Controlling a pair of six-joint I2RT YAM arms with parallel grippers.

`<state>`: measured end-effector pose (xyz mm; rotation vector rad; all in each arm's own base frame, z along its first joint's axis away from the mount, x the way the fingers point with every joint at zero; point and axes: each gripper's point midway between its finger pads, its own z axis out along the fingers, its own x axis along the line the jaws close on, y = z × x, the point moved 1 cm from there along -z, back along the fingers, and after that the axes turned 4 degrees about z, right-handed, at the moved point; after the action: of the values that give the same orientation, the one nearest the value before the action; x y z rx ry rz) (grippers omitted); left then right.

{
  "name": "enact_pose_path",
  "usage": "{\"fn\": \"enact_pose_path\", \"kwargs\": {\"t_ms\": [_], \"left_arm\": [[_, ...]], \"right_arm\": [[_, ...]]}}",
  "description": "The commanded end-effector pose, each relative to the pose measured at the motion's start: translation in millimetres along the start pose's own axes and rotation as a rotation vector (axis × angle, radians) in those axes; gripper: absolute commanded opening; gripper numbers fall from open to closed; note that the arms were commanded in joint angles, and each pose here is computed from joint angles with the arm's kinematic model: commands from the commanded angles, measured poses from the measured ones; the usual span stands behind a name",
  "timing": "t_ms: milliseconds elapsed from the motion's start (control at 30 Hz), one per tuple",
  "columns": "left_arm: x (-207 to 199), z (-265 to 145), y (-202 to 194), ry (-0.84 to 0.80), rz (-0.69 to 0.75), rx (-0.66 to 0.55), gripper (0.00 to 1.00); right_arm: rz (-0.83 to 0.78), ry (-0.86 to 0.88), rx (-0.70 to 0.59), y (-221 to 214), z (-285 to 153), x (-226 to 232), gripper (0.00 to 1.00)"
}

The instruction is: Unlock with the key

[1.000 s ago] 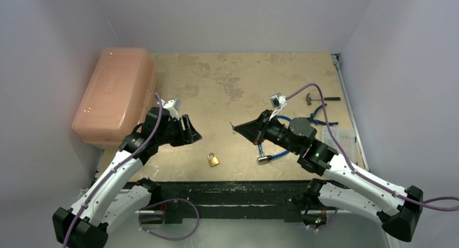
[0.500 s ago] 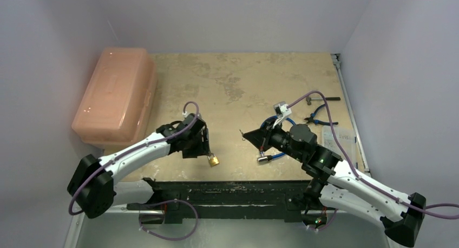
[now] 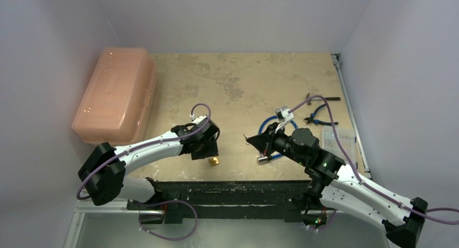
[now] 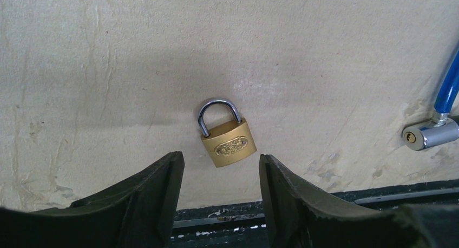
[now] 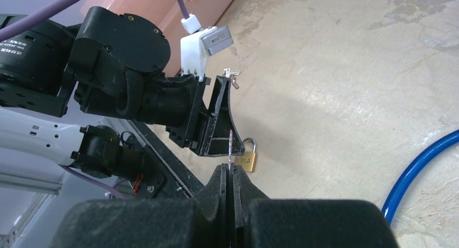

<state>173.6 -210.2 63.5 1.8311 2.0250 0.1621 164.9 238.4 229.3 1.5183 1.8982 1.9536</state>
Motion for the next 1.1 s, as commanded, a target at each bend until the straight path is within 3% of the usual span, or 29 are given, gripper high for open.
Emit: {"fn": "enact_pose_path", "kwargs": {"t_ms": [0,533,800,1000,1067], "left_arm": [[-13,3,8,-0.004,-0.054,-0.036,0.57],[-16,25,-4,0.077,-0.055,-0.015,0.56],[-14,38,-9,0.138,-0.03,0.013,0.51],[-17,44,-13,0.144,-0.008,0.029,0.28],[-17,46,-14,0.143,-0.007,0.032,0.26]], "right_arm": [[-0.008,-0.017,-0.028,4,-3,-4,0.0],[-0.012,-0.044,-0.027,-2,-10,-13,0.0],[-0.02,-0.055,-0.023,-6,-11,-18,0.0],[-0.028,-0.064,-0.022,-7,-12,-21,0.0],[-0.03,-0.065,-0.024,-7,-13,-21,0.0]]}}
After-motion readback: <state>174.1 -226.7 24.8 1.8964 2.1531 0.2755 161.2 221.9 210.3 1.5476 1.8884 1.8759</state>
